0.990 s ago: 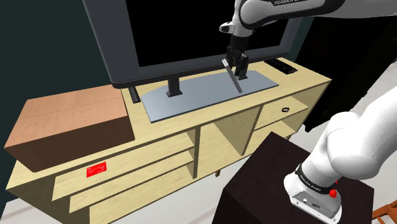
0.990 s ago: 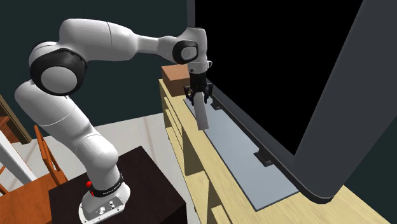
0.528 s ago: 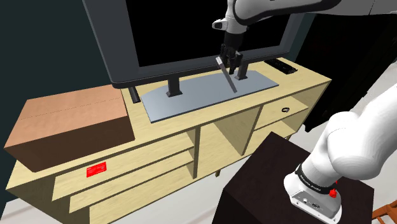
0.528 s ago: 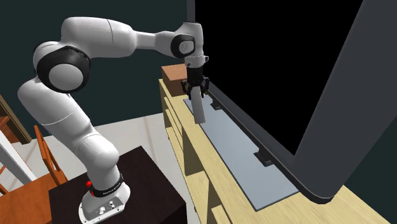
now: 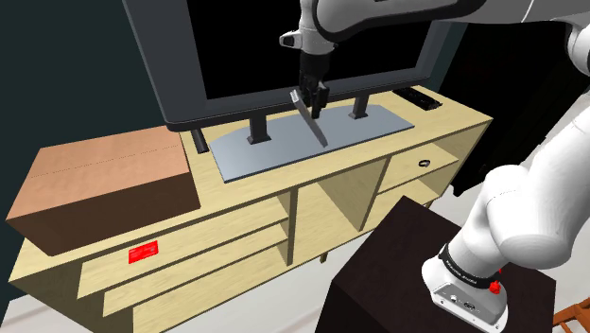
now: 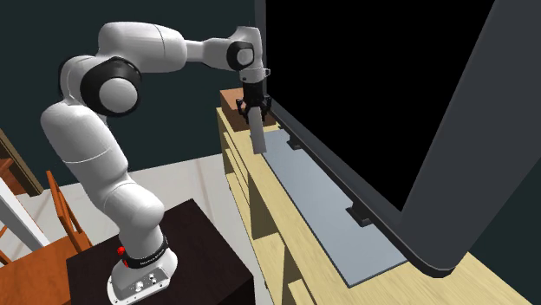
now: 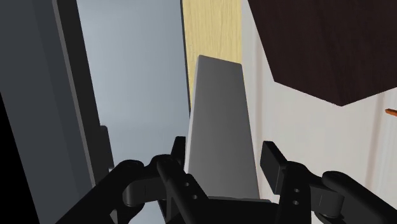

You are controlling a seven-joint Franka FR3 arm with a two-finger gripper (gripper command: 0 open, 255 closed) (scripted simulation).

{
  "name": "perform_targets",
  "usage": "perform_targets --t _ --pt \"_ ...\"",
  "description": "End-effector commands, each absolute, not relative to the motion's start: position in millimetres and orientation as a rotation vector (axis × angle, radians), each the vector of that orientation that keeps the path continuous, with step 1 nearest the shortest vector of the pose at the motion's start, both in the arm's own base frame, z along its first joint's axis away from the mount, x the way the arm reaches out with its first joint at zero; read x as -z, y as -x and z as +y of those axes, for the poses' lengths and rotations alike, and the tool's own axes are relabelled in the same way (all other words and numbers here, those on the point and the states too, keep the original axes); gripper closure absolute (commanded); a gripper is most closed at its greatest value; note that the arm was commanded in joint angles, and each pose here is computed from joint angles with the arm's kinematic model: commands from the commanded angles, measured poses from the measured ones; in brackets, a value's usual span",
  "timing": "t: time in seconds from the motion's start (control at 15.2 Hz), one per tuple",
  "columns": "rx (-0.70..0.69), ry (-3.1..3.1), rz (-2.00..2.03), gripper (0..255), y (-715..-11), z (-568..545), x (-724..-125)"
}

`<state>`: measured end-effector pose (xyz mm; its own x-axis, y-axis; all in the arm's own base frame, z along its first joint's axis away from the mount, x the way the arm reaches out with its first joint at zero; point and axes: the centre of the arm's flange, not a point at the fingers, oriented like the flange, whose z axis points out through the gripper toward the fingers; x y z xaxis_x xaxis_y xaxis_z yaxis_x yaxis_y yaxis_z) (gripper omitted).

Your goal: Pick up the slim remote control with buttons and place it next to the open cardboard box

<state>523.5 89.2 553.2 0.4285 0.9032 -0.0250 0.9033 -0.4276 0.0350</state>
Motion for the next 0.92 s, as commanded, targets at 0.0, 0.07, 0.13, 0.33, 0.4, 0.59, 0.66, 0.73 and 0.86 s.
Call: perform_targets --t 0.0,0.07,0.13,0.33,0.4,0.59,0.66,0.73,0.86 --pt "0.003 -2.620 1.655 255 -532 112 -554" --pt "0.003 -2.620 1.655 255 -535 125 -554" --pt "0.003 -2.620 1.655 255 -539 138 -554" --pt "0.003 -2.620 1.655 255 -548 176 -554" --pt "0.003 -2.620 1.655 255 -552 189 -554" --pt "0.003 -2.620 1.655 255 -562 227 -554" --pt "0.003 -2.620 1.655 255 -565 240 -554" --pt "0.003 -2.620 1.655 255 -568 253 -554" --pt "0.003 -2.620 1.655 255 -575 279 -554"
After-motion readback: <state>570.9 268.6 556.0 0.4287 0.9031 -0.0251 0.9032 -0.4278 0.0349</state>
